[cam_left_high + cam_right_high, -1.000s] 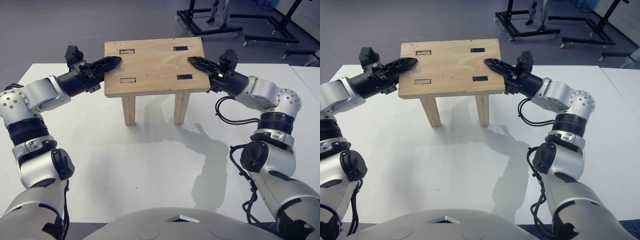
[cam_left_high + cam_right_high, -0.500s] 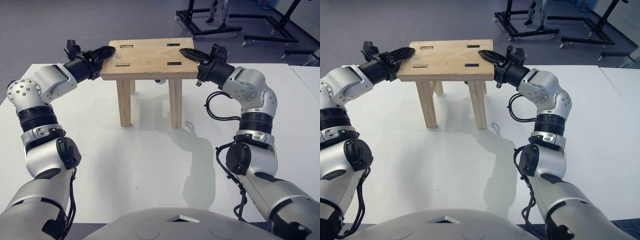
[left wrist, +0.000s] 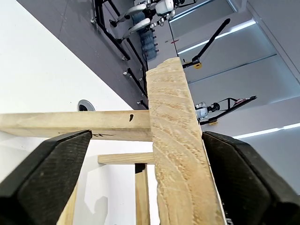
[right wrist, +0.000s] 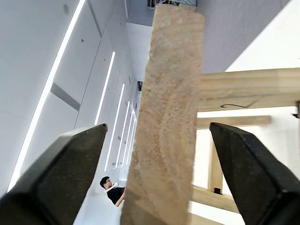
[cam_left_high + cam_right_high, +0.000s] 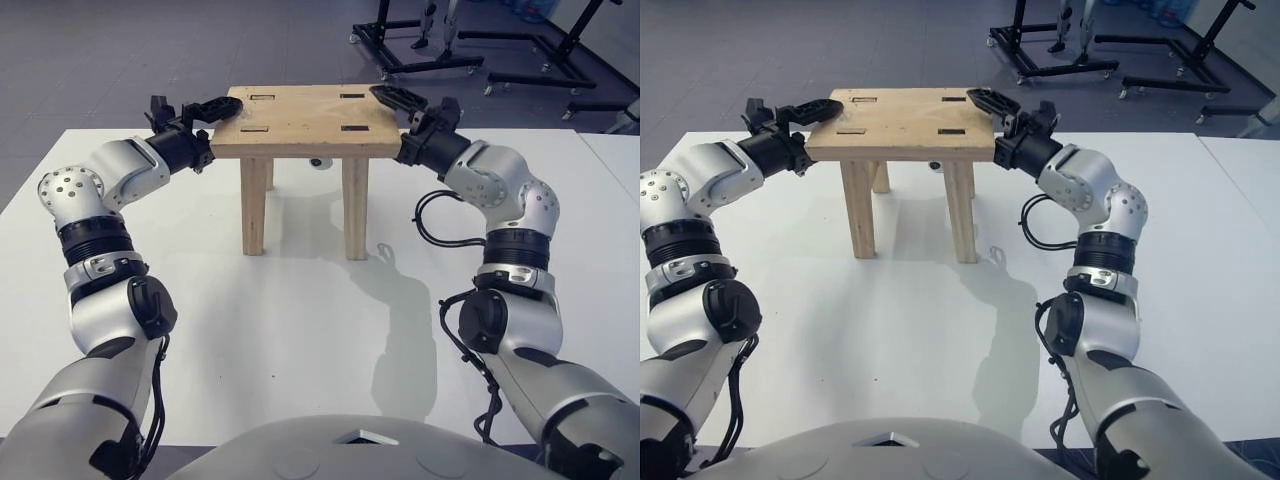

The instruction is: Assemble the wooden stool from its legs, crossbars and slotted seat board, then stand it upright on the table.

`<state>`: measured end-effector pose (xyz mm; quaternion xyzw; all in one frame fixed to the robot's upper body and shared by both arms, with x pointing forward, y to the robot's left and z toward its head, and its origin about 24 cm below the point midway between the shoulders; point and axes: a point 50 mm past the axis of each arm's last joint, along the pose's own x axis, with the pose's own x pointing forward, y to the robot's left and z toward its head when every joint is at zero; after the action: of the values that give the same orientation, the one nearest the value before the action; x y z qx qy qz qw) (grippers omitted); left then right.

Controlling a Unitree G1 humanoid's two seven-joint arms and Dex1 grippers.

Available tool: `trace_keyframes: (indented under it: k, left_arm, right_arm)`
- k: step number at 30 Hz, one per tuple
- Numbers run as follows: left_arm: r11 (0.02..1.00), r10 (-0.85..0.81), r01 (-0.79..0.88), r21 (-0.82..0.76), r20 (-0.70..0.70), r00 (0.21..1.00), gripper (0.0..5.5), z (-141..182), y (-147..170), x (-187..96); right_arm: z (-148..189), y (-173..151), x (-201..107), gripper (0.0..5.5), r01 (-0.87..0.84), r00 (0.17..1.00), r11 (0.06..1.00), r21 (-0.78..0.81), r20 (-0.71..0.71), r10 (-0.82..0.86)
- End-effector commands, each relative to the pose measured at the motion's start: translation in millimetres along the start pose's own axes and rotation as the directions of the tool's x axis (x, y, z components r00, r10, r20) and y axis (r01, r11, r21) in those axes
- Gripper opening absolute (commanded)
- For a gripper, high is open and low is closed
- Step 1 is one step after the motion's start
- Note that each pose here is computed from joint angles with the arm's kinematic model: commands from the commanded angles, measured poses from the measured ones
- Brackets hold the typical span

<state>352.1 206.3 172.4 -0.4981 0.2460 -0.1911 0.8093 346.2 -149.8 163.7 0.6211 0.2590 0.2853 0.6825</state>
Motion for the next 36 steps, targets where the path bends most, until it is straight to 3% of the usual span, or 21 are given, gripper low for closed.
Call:
trace_keyframes:
  k: [1, 4, 12, 14, 16, 17, 18, 20, 21, 22, 26, 36]
  left_arm:
    - [0.994, 0.098, -0.100, -0.037, -0.041, 0.994, 4.99, -9.4, 16.6, 5.6]
    - [0.992, 0.087, -0.085, -0.090, 0.011, 0.996, 5.39, -0.3, 16.8, 2.8]
    - [0.985, 0.062, -0.033, -0.169, 0.166, 0.984, 5.40, 28.1, 11.6, -8.2]
    - [0.983, 0.135, -0.098, -0.157, 0.245, 0.960, 5.40, 42.1, 26.0, -24.2]
    - [0.963, 0.266, -0.258, -0.074, 0.406, 0.875, 5.40, 66.4, 47.9, -54.9]
    - [0.862, 0.335, -0.489, 0.131, 0.577, 0.745, 5.40, 86.0, 51.5, -80.7]
    - [0.682, 0.269, -0.647, 0.342, 0.705, 0.656, 5.40, 97.5, 40.0, -97.4]
    - [0.335, 0.073, -0.766, 0.549, 0.795, 0.602, 5.40, 95.9, 14.1, -102.7]
    - [0.257, 0.002, -0.794, 0.551, 0.821, 0.571, 5.40, 89.7, 7.6, -101.4]
    - [0.223, -0.046, -0.812, 0.540, 0.838, 0.544, 5.40, 82.9, 4.8, -99.9]
    - [0.197, -0.095, -0.844, 0.498, 0.867, 0.490, 5.40, 74.0, 9.5, -108.1]
    - [0.204, -0.096, -0.848, 0.490, 0.872, 0.481, 5.40, 74.1, 14.1, -107.1]
  right_arm:
    - [-2.9, -11.0, 0.3, 4.79, 0.019, 0.999, 1.000, 0.014, -0.027, -0.018]
    - [7.9, -5.8, -4.5, 5.31, -0.012, 1.000, 1.000, 0.010, 0.011, 0.012]
    - [47.5, 17.3, -24.8, 5.36, -0.053, 0.988, 0.997, -0.057, 0.144, 0.060]
    - [62.4, 20.4, -38.6, 5.36, -0.021, 0.978, 0.994, -0.106, 0.203, 0.042]
    - [84.2, 17.4, -61.5, 5.36, 0.136, 0.943, 0.960, -0.244, 0.329, -0.050]
    - [101.8, 13.1, -77.5, 5.36, 0.350, 0.863, 0.855, -0.382, 0.487, -0.136]
    - [116.6, 15.7, -93.0, 5.36, 0.570, 0.740, 0.653, -0.499, 0.657, -0.144]
    - [121.7, 29.2, -104.5, 5.36, 0.831, 0.540, 0.163, -0.533, 0.842, -0.004]
    - [115.1, 32.8, -99.3, 5.36, 0.877, 0.472, 0.052, -0.477, 0.878, 0.082]
    - [108.5, 35.0, -92.1, 5.36, 0.899, 0.434, 0.000, -0.438, 0.889, 0.145]
    - [99.3, 47.8, -64.5, 5.36, 0.910, 0.406, -0.024, -0.415, 0.874, 0.268]
    - [102.6, 44.7, -62.0, 5.36, 0.914, 0.391, -0.011, -0.405, 0.875, 0.286]
